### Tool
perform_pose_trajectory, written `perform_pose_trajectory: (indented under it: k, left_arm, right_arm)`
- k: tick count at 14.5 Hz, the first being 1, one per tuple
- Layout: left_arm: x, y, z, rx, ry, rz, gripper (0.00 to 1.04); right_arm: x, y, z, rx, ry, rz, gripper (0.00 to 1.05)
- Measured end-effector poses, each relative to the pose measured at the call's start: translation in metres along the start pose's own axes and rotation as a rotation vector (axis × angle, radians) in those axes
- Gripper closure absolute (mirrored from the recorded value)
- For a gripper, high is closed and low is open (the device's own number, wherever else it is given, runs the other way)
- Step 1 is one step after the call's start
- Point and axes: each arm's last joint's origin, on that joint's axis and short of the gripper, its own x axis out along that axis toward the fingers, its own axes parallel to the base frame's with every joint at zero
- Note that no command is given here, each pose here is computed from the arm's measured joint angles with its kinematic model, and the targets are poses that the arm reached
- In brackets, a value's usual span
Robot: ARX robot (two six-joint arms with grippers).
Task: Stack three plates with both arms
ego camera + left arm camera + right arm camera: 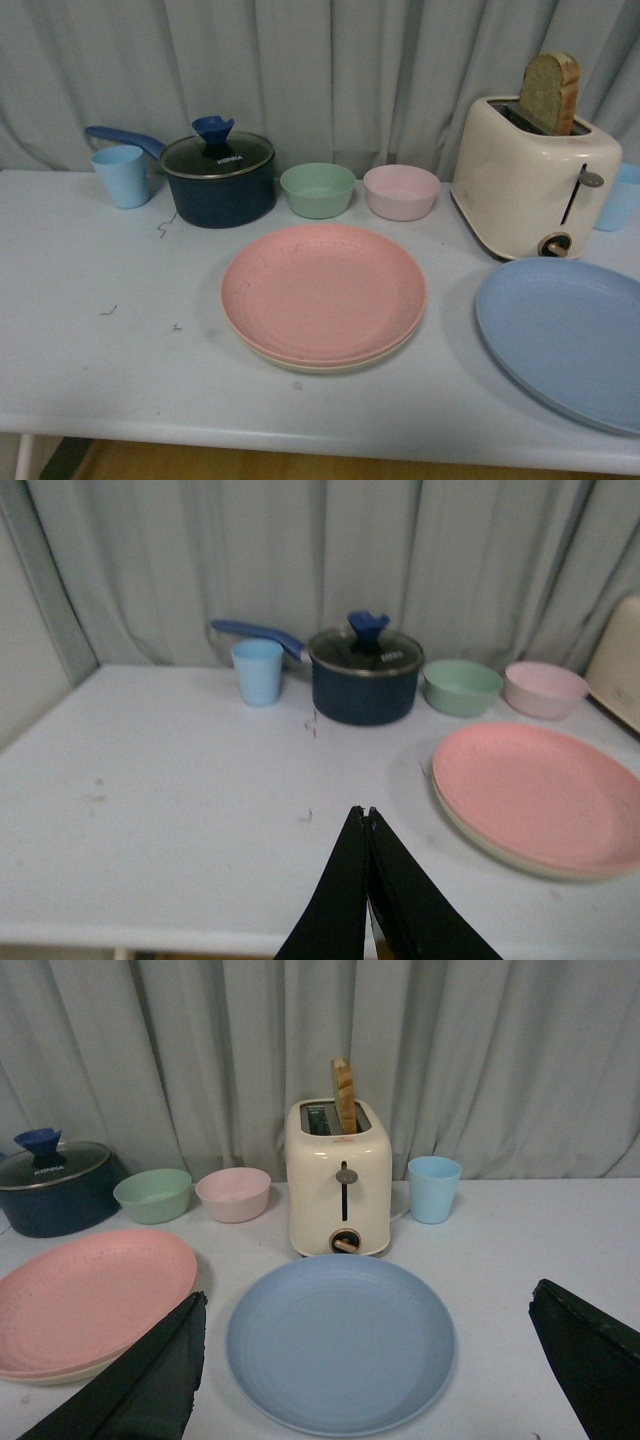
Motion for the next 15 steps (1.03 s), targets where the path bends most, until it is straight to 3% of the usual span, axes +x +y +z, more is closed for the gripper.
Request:
perform_pose_trajectory:
  k: [1, 7, 13, 15]
  left_arm:
    - [-0.0031, 0.0, 0.0053, 0.0, -0.064, 0.001, 1.03]
    - [-0.0029, 0.0, 0.0033, -0.001, -0.044, 0.002, 1.03]
    - [-0.0029, 0.0, 0.0034, 0.0, -0.045, 0.002, 0.31]
    - [-0.0029, -0.0001, 0.0035, 0.001, -0.045, -0.001, 0.06]
  right_arm:
    - [0.0, 0.0, -0.0001, 0.0, 0.001, 0.0, 0.06]
    - [0.0, 0.0, 0.0, 0.0, 0.0, 0.0, 0.06]
    - [0.0, 0.0, 0.0, 0.0, 0.0, 0.0, 0.06]
    - [0.0093, -0.0091, 0.0034, 0.042, 0.046, 0.156, 0.06]
